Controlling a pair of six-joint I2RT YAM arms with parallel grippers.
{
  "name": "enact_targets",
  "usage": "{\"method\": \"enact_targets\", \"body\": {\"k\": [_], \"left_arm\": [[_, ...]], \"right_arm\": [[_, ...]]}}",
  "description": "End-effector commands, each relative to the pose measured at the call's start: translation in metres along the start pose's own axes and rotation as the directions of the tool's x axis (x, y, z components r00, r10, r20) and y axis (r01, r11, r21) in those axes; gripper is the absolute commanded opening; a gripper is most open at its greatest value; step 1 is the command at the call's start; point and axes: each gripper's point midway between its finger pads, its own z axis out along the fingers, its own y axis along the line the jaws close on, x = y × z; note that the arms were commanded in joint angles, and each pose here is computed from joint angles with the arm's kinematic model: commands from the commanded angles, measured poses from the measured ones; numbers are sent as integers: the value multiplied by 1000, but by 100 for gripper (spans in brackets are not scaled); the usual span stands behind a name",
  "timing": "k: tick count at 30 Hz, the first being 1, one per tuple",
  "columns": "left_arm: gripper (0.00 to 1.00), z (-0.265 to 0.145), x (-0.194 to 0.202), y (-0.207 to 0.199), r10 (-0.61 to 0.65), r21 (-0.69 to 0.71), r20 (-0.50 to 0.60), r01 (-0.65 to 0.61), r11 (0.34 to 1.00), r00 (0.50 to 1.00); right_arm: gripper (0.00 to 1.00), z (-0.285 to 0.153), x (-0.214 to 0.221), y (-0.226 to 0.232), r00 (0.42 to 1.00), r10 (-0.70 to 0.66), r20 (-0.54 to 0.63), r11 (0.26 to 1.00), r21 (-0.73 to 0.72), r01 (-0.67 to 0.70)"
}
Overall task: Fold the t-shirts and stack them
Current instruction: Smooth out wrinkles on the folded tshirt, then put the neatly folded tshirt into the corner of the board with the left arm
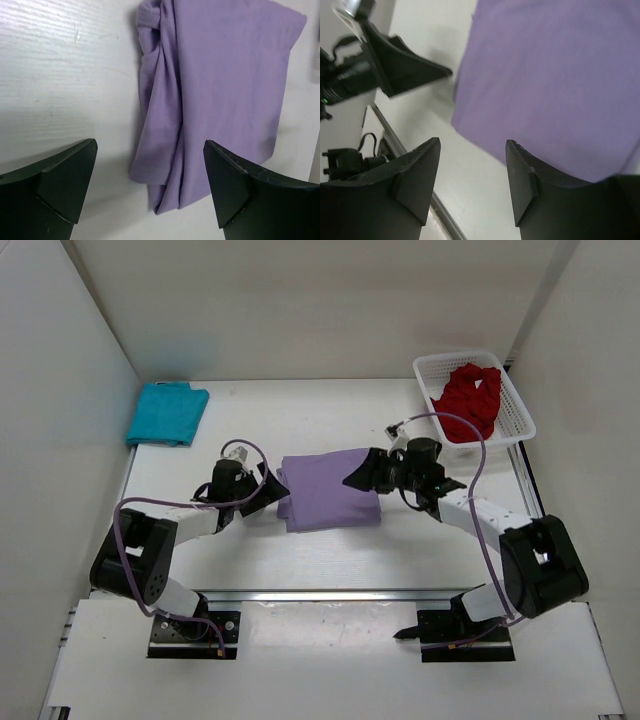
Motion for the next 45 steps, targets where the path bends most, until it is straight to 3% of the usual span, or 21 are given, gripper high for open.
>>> {"method": "enact_targets", "body": {"k": [1,5,9,12,14,16,22,26,32,36,38,39,40,42,45], "left_arm": [[98,4,11,13,13,-26,-41,-14,1000,999],[95,22,29,4,4,10,-115,-3,1000,993],[78,50,48,-18,-7,79,-194,23,997,981],[42,70,28,-43,-30,151,-158,54,987,987],[12,80,16,-52,-48,156,-151,72,985,987],[0,88,2,-65,-43,161,-129,64,985,991],[0,102,-65,-123,1,262,-54,13,965,999],[0,89,-176,-159,12,310,87,-38,950,996],[0,23,-323,-125,-54,269,314,-34,963,948],[0,-26,-383,-37,-158,182,448,83,980,880],[10,-36,-373,22,-244,139,480,201,970,843],[29,-49,-381,47,-294,152,526,252,956,798],[56,-60,-373,75,-345,164,553,307,938,759],[98,-68,-353,106,-423,184,555,390,902,717],[99,-83,-331,133,-463,162,572,460,873,677]], "right_arm": [[53,-17,14,-6,999,-4,35,1000,24,4],[55,-37,35,-17,999,16,41,999,43,-18],[55,-49,41,-19,998,19,59,999,36,-21],[55,-55,42,-19,998,7,65,999,36,-9],[55,-58,48,-20,998,10,64,1000,29,-12],[55,-63,48,-24,997,22,72,999,35,-25],[55,-70,54,-33,996,41,73,998,36,-44],[55,-68,53,-37,997,41,59,998,47,-44],[55,-66,54,-43,998,49,36,997,55,-51],[55,-63,59,-45,999,52,11,997,55,-53],[55,-62,58,-41,999,44,2,998,38,-44],[55,-61,58,-39,999,44,0,999,32,-44],[54,-60,60,-38,999,35,-9,999,29,-35],[55,-59,63,-34,999,29,-21,999,15,-29],[55,-55,67,-27,999,12,-40,1000,-5,-12]]}}
